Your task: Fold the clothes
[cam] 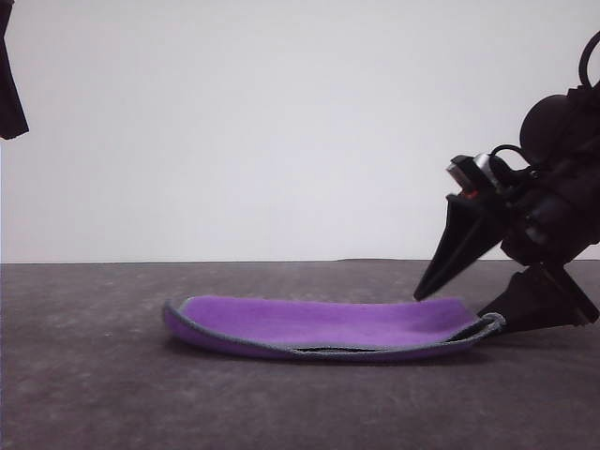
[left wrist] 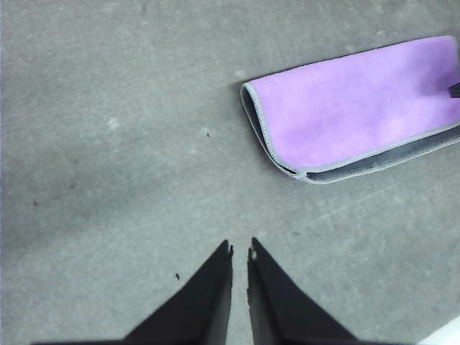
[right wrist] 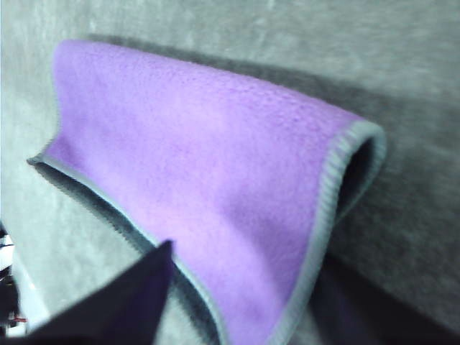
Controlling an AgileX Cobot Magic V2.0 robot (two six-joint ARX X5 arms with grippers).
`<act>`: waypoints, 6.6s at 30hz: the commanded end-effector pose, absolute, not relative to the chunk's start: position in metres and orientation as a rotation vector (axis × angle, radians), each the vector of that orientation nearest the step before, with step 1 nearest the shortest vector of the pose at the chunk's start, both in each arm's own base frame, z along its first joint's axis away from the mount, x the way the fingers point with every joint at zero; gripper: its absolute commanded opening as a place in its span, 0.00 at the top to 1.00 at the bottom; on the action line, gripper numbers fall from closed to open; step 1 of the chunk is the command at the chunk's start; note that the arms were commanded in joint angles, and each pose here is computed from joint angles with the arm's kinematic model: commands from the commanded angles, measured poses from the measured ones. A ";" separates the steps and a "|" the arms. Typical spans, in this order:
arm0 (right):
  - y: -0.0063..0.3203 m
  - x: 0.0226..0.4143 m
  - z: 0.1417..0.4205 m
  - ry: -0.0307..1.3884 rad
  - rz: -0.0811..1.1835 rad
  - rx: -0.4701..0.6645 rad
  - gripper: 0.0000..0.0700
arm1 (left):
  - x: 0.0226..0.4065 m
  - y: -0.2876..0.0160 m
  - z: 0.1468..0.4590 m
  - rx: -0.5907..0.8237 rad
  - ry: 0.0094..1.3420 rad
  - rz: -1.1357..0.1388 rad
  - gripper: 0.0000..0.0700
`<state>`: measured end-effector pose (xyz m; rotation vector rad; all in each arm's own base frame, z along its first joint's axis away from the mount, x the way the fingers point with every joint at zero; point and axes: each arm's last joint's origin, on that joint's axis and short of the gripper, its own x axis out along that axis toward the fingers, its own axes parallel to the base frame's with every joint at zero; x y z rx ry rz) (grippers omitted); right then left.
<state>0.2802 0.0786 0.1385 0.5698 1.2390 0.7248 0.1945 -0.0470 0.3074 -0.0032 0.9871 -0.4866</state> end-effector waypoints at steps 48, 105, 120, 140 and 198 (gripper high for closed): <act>0.211 0.297 0.162 1.041 1.080 0.567 0.99 | 0.197 -0.047 0.309 -0.002 0.982 -0.486 0.96; 0.047 0.217 0.287 0.879 0.520 0.050 0.42 | 0.203 -0.037 0.311 0.006 0.923 -0.452 0.96; 0.038 0.214 0.291 0.853 0.489 0.031 0.99 | 0.202 -0.037 0.311 0.004 0.938 -0.451 0.99; 0.039 0.218 0.296 0.787 0.500 0.022 0.99 | 0.203 -0.037 0.312 -0.005 0.925 -0.446 0.98; 0.039 0.220 0.298 0.751 0.501 0.018 0.99 | 0.092 -0.001 0.152 -0.085 0.230 -0.067 0.98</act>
